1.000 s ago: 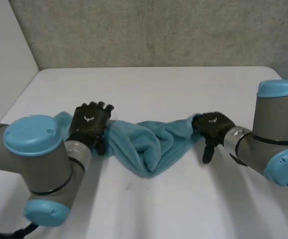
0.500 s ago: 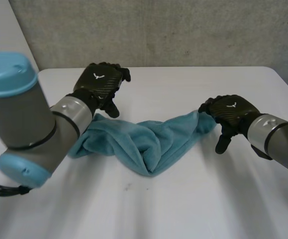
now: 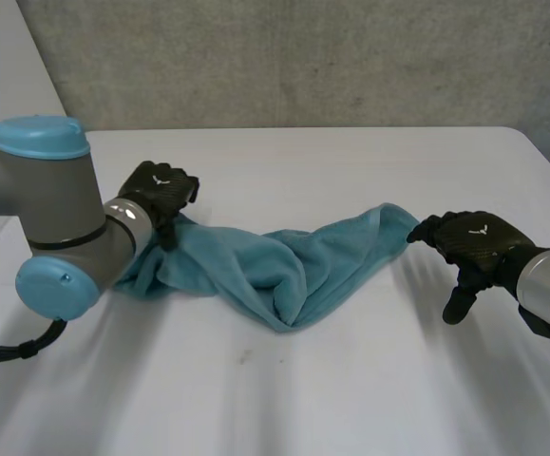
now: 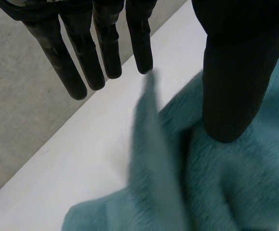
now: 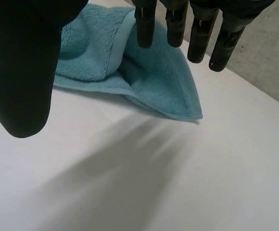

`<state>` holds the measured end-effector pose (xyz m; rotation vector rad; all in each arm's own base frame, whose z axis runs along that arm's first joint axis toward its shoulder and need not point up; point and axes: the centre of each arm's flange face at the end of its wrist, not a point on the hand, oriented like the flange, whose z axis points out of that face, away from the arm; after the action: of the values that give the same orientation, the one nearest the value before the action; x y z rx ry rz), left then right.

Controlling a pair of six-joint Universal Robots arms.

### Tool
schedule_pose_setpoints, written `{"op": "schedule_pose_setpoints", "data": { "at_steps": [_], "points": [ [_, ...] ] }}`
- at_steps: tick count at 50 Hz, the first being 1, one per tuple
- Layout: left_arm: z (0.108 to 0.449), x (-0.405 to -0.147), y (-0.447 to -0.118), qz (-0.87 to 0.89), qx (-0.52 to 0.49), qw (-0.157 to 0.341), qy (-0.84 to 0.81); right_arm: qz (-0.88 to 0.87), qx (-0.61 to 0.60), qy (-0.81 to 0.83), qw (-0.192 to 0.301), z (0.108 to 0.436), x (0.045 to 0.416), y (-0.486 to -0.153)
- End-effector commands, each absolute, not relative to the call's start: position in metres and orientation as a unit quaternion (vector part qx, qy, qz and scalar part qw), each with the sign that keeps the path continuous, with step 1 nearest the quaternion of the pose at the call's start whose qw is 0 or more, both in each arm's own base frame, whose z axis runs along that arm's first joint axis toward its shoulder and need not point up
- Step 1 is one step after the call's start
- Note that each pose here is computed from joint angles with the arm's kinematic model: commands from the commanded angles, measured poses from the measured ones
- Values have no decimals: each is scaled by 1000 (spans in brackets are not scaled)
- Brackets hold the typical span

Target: Fold the laundry

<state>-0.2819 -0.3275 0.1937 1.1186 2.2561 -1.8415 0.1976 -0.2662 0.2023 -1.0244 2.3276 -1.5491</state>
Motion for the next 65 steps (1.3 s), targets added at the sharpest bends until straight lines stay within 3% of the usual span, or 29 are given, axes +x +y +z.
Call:
{"op": "schedule_pose_setpoints", "data": {
  "at_steps": [1,14,34,43,45,47,48,50,51,53,54,59,65],
  "points": [
    [183,-270,-340,-579,376,44,722,-519,-343,779,83,199,197,-266],
    [204,-257,-352,-604,334,38,723,-521,-344,777,83,198,198,-266],
    [169,-262,-363,-577,332,28,745,-516,-344,780,84,193,198,-265],
    [178,-264,-360,-587,325,30,741,-534,-343,769,78,201,199,-272],
    [189,-263,-359,-598,320,38,734,-540,-342,765,78,205,199,-275],
    [225,-259,-353,-634,300,55,711,-553,-340,757,74,215,200,-281],
    [226,-259,-353,-634,300,55,711,-553,-340,757,74,215,200,-281],
    [268,-258,-344,-688,278,57,668,-564,-336,751,72,224,201,-286],
    [268,-258,-344,-688,278,57,668,-564,-336,751,72,224,201,-286],
    [308,-255,-327,-738,258,55,621,-558,-333,756,85,229,205,-284],
    [309,-255,-327,-738,258,55,621,-558,-333,756,85,229,205,-284],
    [350,-250,-300,-780,242,51,574,-536,-274,783,157,243,218,-278],
    [397,-256,-254,-822,228,11,522,-509,-235,800,216,235,232,-276]
  ]
}}
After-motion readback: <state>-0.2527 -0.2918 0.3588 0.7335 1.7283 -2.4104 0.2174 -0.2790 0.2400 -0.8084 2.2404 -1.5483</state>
